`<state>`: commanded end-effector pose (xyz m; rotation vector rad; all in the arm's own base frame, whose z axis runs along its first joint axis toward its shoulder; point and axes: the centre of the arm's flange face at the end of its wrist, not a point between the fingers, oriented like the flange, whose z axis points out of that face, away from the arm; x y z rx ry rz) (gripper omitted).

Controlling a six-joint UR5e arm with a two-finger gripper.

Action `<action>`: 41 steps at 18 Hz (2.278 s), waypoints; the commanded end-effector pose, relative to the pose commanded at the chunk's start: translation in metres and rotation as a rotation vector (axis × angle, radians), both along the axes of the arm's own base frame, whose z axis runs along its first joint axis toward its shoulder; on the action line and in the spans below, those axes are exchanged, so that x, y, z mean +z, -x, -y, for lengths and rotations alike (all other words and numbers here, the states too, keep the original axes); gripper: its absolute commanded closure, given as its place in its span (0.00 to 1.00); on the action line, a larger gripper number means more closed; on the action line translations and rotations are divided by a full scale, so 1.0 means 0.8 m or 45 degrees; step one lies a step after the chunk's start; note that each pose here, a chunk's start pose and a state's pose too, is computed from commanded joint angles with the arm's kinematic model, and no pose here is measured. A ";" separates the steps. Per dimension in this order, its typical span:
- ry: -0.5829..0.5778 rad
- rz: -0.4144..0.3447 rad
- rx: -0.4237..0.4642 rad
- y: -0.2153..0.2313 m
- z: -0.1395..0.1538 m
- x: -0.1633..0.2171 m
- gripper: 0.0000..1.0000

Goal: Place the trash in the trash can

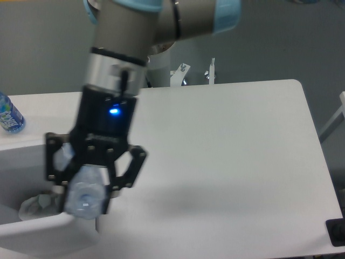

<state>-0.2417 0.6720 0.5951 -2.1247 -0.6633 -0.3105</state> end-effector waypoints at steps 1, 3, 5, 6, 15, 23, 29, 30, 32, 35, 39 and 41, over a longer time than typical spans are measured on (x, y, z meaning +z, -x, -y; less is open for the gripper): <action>0.008 0.002 -0.013 -0.008 -0.006 -0.005 0.38; 0.018 0.010 -0.027 -0.016 -0.015 -0.014 0.38; 0.028 0.024 -0.049 -0.031 -0.025 -0.022 0.38; 0.031 0.040 -0.044 -0.035 -0.027 -0.025 0.38; 0.076 -0.003 -0.105 -0.030 -0.047 -0.062 0.00; 0.093 -0.142 0.022 0.033 -0.006 -0.036 0.00; 0.291 -0.480 0.185 0.134 0.074 -0.027 0.00; 0.312 -0.520 0.190 0.150 0.089 -0.022 0.00; 0.394 -0.560 0.175 0.178 0.123 -0.016 0.00; 0.530 -0.629 0.075 0.219 0.169 -0.025 0.00; 0.823 -0.831 -0.194 0.236 0.227 -0.068 0.00; 0.947 -0.897 -0.387 0.233 0.250 -0.071 0.00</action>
